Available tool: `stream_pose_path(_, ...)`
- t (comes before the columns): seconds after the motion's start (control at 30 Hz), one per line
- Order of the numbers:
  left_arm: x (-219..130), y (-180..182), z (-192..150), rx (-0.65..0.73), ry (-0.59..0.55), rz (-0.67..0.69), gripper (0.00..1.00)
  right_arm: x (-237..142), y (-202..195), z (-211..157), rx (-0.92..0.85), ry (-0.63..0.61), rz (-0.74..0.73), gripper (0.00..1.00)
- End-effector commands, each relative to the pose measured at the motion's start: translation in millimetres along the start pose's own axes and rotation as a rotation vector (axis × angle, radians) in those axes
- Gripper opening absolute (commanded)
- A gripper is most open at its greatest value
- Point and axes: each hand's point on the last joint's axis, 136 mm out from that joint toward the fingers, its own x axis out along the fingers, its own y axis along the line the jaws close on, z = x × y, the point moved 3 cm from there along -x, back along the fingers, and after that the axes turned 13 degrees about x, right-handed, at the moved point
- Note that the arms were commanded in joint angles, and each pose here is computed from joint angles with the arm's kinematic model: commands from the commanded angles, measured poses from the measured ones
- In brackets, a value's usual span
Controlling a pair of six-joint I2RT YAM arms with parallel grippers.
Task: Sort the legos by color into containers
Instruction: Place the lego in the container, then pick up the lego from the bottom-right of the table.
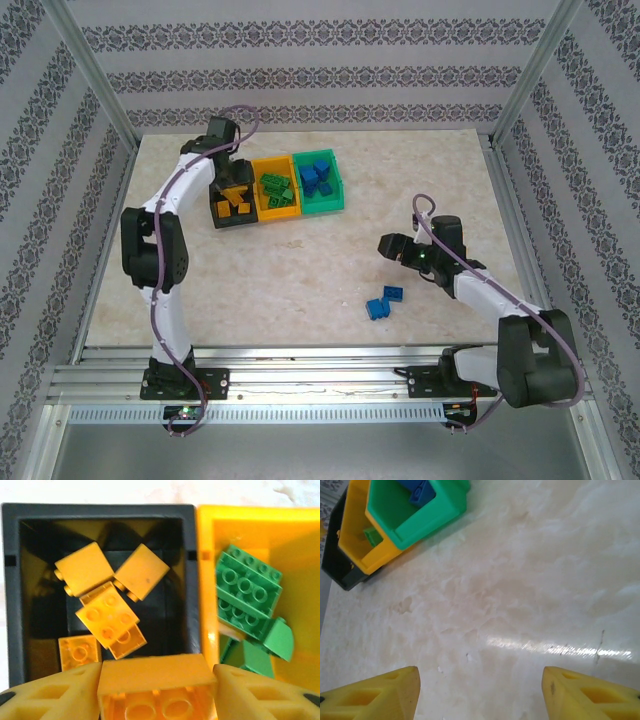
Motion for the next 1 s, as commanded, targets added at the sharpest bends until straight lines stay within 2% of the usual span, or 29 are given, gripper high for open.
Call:
stream_pose_path(0.0, 4, 11, 13, 0.021, -0.025, 0.029, 0.64, -5, -2, -17, 0.011, 0.056, -0.010, 0.66)
stream_pose_path(0.17, -9, 4, 14, 0.039, -0.070, 0.016, 0.77, -10, -4, -31, 0.024, 0.101, -0.052, 0.66)
stream_pose_path(0.33, -36, -32, -2, 0.129, -0.123, -0.052, 0.78, -19, -9, -49, 0.006, 0.139, -0.179, 0.68)
stream_pose_path(0.47, -48, -77, -34, 0.266, -0.136, -0.121, 0.78, -29, -17, -66, -0.004, 0.177, -0.298, 0.71)
stream_pose_path(0.7, -51, -118, -79, 0.309, -0.189, -0.249, 0.77, -36, -30, -99, 0.017, 0.261, -0.446, 0.79)
stream_pose_path(0.8, -55, -138, -92, 0.351, -0.219, -0.301, 0.77, -36, -33, -102, -0.031, 0.262, -0.541, 0.80)
stream_pose_path(0.9, -49, -154, -105, 0.381, -0.199, -0.339, 0.77, -40, -34, -94, -0.114, 0.226, -0.659, 0.84)
stream_pose_path(0.97, -43, -160, -112, 0.380, -0.175, -0.358, 0.77, -41, -30, -88, -0.138, 0.206, -0.686, 0.86)
